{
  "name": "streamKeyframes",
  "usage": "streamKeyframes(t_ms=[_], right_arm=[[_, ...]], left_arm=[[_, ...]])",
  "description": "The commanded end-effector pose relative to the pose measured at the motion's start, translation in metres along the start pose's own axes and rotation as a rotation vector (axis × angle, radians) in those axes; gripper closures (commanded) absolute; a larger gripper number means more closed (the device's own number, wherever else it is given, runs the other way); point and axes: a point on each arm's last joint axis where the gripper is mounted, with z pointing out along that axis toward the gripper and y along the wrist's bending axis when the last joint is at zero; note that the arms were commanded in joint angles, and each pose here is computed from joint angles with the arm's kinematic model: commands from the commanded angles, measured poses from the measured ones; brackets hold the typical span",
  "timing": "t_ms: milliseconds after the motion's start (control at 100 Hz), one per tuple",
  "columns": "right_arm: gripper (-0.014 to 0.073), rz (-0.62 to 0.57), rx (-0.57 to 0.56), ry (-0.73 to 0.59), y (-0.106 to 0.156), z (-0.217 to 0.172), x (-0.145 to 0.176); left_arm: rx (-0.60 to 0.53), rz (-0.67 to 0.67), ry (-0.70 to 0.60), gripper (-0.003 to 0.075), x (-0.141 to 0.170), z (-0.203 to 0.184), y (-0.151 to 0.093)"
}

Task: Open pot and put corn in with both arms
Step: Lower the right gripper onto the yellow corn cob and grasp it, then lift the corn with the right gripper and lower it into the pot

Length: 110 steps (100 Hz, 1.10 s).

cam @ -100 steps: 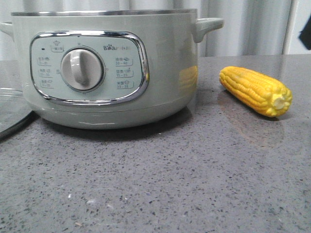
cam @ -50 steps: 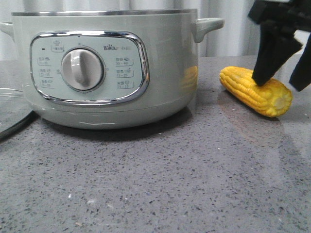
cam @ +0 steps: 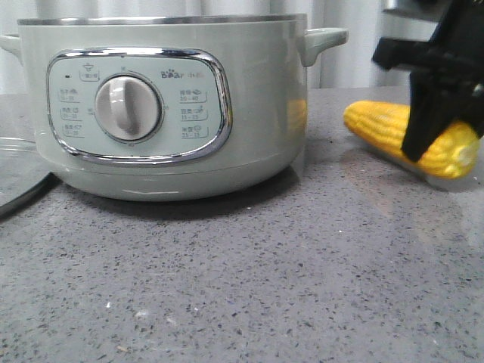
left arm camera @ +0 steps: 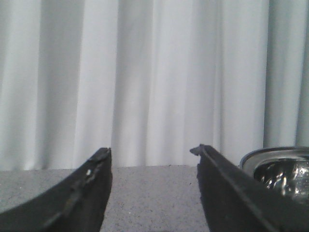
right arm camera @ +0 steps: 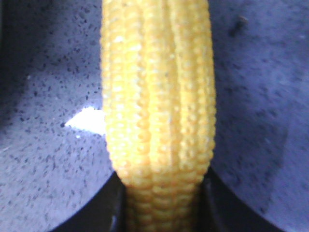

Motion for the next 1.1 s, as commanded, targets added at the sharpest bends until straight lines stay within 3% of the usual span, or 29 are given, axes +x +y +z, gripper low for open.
streamKeyframes(t_ms=[0,260,440,570,790,880,1030,1090], right_arm=[[0.0658,0.008,0.016,-0.125,0.0,-0.045,0.002],[0.0658,-0.036,0.081,-0.251,0.006,-0.125,0.037],[0.0658,-0.13,-0.02,-0.417,0.034,-0.167,0.038],[0.0658,-0.222,-0.148,-0.488,0.066,-0.173,0.023],[0.0652,-0.354,-0.265,-0.586,0.123,-0.155,-0.018],[0.0559,-0.408,-0.279,-0.586,0.144,-0.133,-0.036],[0.0216,-0.421,-0.267,-0.561,0.16,-0.097,-0.065],[0.0139,-0.417,-0.271,-0.545,0.163,-0.09,-0.071]], left_arm=[[0.003,-0.003,-0.133,0.0373,-0.021,0.0,-0.001],[0.003,-0.004,-0.15,0.0373,-0.024,-0.002,-0.001],[0.003,-0.004,-0.15,0.0373,-0.024,-0.002,-0.001],[0.003,-0.004,-0.15,0.0373,-0.024,-0.002,-0.001],[0.003,-0.004,-0.15,0.0373,-0.024,-0.002,-0.001],[0.003,-0.004,-0.15,0.0373,-0.024,-0.002,-0.001],[0.003,-0.004,-0.15,0.0373,-0.024,-0.002,-0.001],[0.003,-0.004,-0.15,0.0373,-0.024,-0.002,-0.001]])
